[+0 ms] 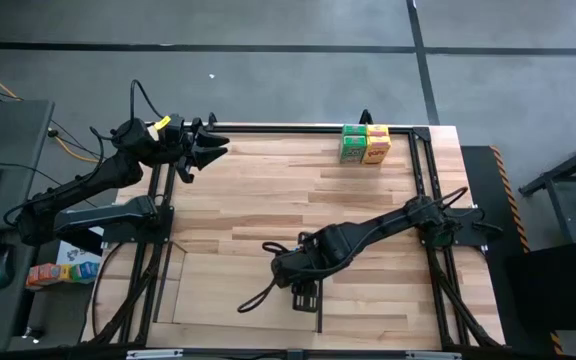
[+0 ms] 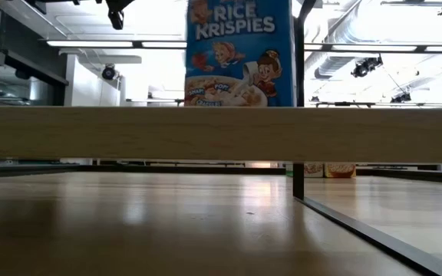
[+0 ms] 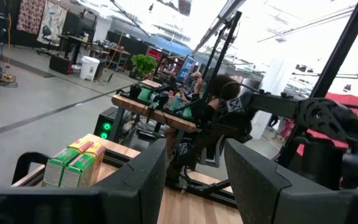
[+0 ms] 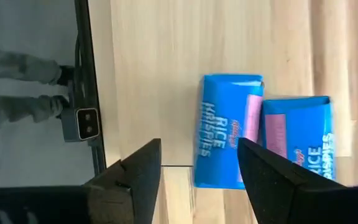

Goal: Stack cereal on shelf
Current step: Put the blue cereal box on the shelf aligned with the blue cereal box

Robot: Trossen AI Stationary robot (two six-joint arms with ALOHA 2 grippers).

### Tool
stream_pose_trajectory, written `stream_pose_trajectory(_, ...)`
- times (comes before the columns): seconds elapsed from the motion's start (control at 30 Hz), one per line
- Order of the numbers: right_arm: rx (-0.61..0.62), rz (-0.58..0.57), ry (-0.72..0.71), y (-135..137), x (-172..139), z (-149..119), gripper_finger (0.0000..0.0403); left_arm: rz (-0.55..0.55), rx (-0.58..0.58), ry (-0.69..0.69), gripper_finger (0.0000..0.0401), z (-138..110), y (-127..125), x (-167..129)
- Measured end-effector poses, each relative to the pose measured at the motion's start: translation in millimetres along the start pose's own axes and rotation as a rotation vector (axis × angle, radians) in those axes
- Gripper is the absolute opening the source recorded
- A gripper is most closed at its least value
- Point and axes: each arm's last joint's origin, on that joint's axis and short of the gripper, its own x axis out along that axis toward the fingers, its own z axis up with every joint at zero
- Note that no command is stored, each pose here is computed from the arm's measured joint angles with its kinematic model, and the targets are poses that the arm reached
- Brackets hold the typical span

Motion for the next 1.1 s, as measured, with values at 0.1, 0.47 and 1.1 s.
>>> stream_pose_trajectory(0.1,-0.002,-0.011,-0.046,0.3,-5.5,2.6,0.019,0.0,0.0,0.0,0.0155,0.0,0.0,0.0)
stream_pose_trajectory(0.47,0.048,-0.045,-0.348,6.7,14.0,30.9,0.009,0.0,-0.001,0.0,0.0155,0.0,0.0,0.0)
stream_pose_trajectory(1.1,0.059,-0.124,-0.145,-6.9,55.0,18.5,0.0002,0.0,0.0,0.0,0.0155,0.0,0.0,0.0)
